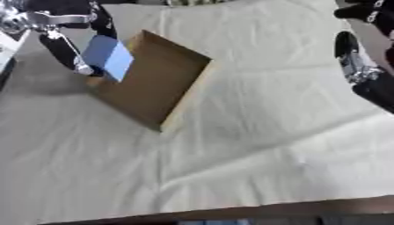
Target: Pick up objects on the table and place them in the box.
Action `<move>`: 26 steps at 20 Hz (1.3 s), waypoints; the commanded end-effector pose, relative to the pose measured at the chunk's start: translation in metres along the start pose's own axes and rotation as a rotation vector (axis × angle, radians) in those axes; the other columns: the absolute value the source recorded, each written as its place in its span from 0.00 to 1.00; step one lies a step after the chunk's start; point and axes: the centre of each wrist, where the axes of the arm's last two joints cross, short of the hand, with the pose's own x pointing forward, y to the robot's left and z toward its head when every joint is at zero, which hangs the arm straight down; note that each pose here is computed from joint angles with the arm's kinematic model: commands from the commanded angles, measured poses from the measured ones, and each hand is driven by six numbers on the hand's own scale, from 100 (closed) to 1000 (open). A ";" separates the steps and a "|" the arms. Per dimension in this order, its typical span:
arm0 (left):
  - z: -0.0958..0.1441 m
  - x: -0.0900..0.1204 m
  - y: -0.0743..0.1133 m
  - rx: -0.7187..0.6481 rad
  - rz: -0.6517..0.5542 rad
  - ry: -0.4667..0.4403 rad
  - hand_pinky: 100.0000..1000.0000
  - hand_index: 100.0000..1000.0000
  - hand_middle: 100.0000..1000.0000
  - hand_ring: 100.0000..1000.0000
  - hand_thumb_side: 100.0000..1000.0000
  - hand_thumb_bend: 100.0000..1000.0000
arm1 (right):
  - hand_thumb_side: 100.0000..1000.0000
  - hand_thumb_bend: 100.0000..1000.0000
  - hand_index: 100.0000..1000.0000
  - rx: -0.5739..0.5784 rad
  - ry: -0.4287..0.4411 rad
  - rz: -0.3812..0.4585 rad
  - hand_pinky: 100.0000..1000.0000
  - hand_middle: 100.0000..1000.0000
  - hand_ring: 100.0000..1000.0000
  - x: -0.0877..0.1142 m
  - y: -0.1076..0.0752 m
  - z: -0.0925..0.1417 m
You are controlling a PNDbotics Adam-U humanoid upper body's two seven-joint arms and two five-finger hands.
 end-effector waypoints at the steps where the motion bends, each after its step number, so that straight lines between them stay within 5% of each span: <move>1: -0.001 -0.003 0.011 0.015 -0.042 0.022 0.65 0.65 0.50 0.58 0.10 0.46 | 1.00 0.00 0.82 -0.013 -0.029 0.003 0.78 0.86 0.83 0.004 -0.007 -0.005; 8: -0.013 -0.006 0.002 0.020 -0.041 0.068 0.65 0.68 0.52 0.60 0.12 0.49 | 1.00 0.00 0.82 -0.019 -0.034 -0.004 0.78 0.85 0.83 0.005 -0.007 -0.007; 11: -0.017 -0.009 -0.003 0.008 -0.029 0.089 0.69 0.78 0.61 0.67 0.17 0.56 | 1.00 0.00 0.82 -0.020 -0.035 -0.006 0.78 0.85 0.83 0.005 -0.007 -0.007; 14: -0.016 -0.008 -0.001 0.028 -0.039 0.089 0.57 0.67 0.47 0.53 0.10 0.41 | 1.00 0.00 0.79 -0.025 -0.031 -0.008 0.77 0.81 0.81 0.004 -0.007 -0.007; 18: -0.015 -0.008 0.004 0.102 -0.035 0.095 0.72 0.85 0.70 0.73 0.25 0.63 | 1.00 0.00 0.79 -0.028 -0.031 -0.014 0.78 0.82 0.81 0.005 -0.006 -0.007; 26: -0.003 -0.001 0.024 0.180 -0.027 0.036 0.75 0.86 0.72 0.76 0.28 0.62 | 1.00 0.00 0.79 -0.021 -0.018 -0.010 0.78 0.82 0.81 0.004 -0.006 -0.005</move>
